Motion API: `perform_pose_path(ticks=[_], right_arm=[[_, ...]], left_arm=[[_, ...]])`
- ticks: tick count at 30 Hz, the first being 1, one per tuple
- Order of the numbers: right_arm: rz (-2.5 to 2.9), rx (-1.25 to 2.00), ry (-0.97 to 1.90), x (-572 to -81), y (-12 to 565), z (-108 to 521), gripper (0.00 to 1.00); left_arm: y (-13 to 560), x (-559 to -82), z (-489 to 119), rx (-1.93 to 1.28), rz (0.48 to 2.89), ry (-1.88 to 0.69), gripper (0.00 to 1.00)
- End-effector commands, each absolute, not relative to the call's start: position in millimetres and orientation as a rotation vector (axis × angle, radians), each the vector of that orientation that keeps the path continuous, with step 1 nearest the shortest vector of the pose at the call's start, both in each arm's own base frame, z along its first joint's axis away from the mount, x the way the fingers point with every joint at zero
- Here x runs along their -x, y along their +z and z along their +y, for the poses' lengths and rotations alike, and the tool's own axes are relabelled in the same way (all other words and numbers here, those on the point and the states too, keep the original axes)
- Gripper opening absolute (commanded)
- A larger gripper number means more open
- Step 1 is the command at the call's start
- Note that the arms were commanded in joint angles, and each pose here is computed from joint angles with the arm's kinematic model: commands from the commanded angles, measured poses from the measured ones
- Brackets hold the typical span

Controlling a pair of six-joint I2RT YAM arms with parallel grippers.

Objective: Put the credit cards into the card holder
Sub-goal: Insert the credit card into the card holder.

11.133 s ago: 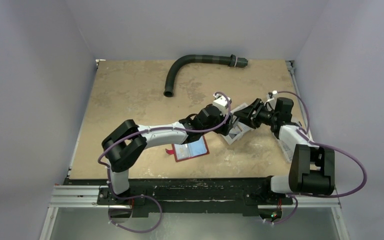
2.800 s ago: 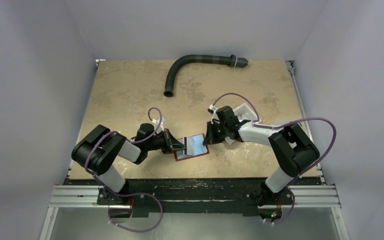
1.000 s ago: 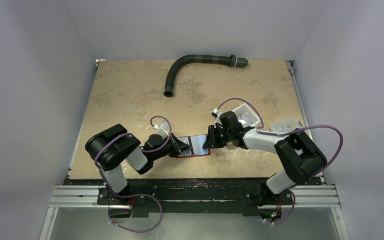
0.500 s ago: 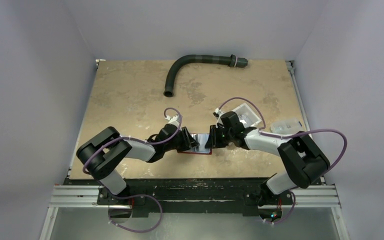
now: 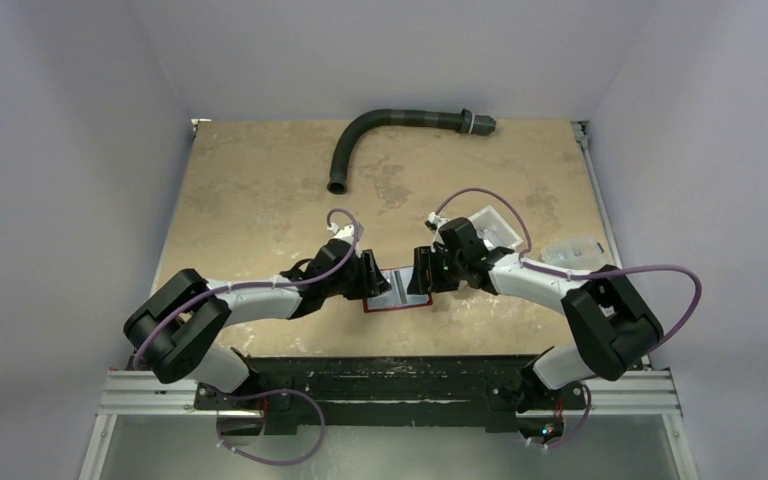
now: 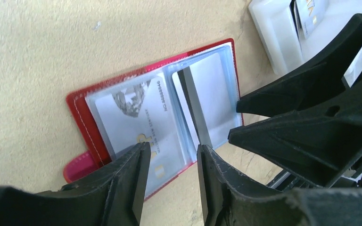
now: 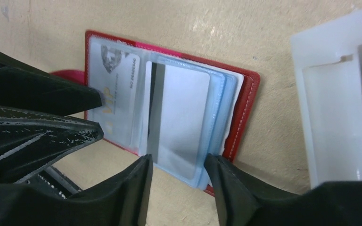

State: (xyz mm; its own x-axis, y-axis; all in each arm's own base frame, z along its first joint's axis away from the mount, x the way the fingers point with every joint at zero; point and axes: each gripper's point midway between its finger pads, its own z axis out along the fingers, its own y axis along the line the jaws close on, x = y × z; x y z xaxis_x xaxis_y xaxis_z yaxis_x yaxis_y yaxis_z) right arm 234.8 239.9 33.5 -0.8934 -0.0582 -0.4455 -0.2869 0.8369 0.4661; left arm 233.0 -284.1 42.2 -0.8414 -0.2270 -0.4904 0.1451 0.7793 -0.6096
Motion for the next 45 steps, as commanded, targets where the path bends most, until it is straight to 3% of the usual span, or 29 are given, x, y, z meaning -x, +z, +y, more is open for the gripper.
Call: perform_pose_path(ticks=[1,5,8,10,16,24,27,31,36,39,43,45], right_arm=[[2.530,0.274,0.713,-253.0,57.2,239.7,0.59],[2.539,0.273,0.704,-255.7,56.2,239.0,0.57],[2.538,0.269,0.697,-257.2,56.3,237.3,0.36],[2.534,0.265,0.690,-258.5,57.0,236.2,0.29],[2.560,0.282,0.667,-260.8,43.5,235.5,0.26],[2.540,0.321,0.732,-258.5,47.4,243.4,0.24],[2.528,0.321,0.699,-259.7,56.7,238.8,0.25],[2.519,0.317,0.649,-259.4,63.3,229.9,0.36],[2.530,0.335,0.603,-256.6,58.9,222.9,0.51],[2.538,0.343,0.659,-253.0,56.3,230.2,0.54],[2.506,0.328,0.684,-253.2,65.8,232.0,0.63],[2.449,0.380,0.931,-238.4,86.2,256.8,0.69]], left_arm=[[56.2,-253.2,-296.8,-0.003,2.350,-0.892,0.45],[53.7,-260.3,-309.0,0.000,2.321,-0.943,0.44],[54.6,-267.2,-313.2,0.020,2.295,-0.956,0.36],[51.0,-269.8,-314.3,0.030,2.301,-0.945,0.34],[44.7,-278.8,-322.0,0.041,2.295,-0.949,0.33],[78.2,-272.0,-364.8,-0.103,2.150,-1.203,0.35],[76.2,-267.0,-342.2,-0.040,2.196,-1.126,0.40],[79.8,-247.0,-322.7,-0.049,2.258,-1.102,0.48],[92.7,-230.6,-284.2,-0.080,2.341,-0.916,0.82],[101.5,-225.8,-256.3,-0.091,2.375,-0.768,0.85],[103.2,-222.1,-236.0,-0.070,2.391,-0.676,0.81],[97.2,-215.6,-238.4,-0.063,2.388,-0.729,0.80]])
